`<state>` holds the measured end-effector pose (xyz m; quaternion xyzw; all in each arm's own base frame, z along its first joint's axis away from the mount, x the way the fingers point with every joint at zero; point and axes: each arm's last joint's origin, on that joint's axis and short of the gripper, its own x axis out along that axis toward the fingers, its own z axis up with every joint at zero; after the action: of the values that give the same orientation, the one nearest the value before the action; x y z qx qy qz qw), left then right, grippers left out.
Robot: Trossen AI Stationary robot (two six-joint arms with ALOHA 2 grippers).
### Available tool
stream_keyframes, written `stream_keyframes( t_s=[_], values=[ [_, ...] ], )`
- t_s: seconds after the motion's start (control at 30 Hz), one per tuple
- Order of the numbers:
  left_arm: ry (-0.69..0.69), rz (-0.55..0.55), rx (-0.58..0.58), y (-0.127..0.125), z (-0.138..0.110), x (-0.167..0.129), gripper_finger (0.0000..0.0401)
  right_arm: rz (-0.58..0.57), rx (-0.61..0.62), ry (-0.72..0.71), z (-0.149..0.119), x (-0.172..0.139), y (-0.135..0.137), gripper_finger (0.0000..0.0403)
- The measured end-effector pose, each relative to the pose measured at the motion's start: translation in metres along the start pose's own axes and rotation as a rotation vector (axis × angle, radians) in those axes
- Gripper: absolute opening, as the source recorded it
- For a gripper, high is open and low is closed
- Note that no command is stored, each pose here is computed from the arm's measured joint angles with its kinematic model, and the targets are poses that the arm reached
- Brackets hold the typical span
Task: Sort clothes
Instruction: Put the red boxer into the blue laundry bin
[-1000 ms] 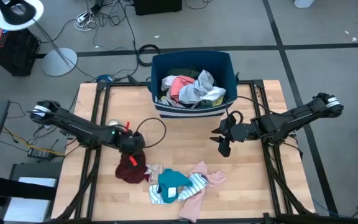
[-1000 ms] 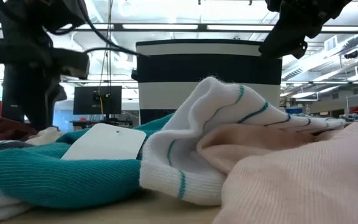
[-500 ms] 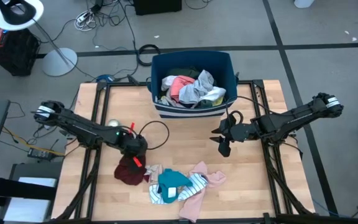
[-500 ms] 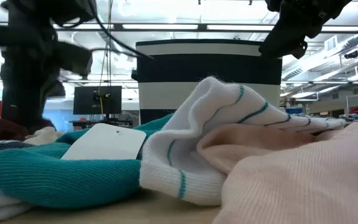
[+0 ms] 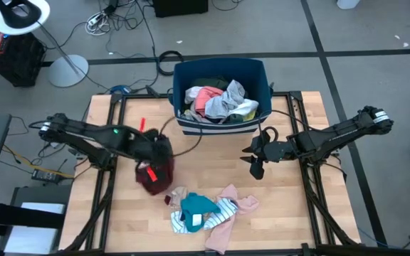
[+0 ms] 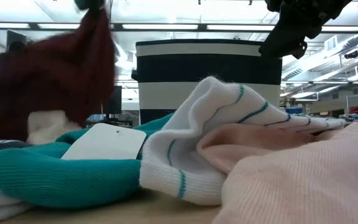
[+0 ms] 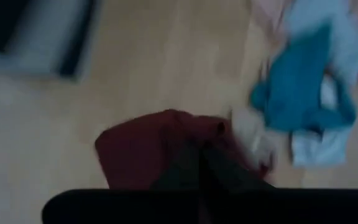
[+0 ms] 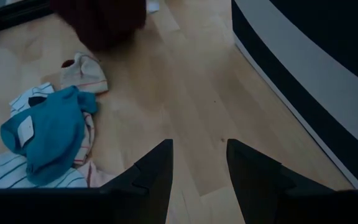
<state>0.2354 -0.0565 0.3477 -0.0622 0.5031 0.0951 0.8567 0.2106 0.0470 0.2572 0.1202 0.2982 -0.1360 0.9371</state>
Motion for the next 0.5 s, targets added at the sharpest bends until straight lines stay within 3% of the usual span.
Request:
stream_keyframes(
  t_s=[0.27,0.5],
  values=[
    [-0.426,0.059,0.088,0.029,0.058,-0.066,0.0000,-0.001,0.001,-0.001,0.000,0.000,0.000,0.0153],
    [-0.813,0.221,0.142,0.072,0.118,-0.108,0.0000,-0.001,-0.005,-0.003,0.000,0.000,0.000,0.0153]
  ],
)
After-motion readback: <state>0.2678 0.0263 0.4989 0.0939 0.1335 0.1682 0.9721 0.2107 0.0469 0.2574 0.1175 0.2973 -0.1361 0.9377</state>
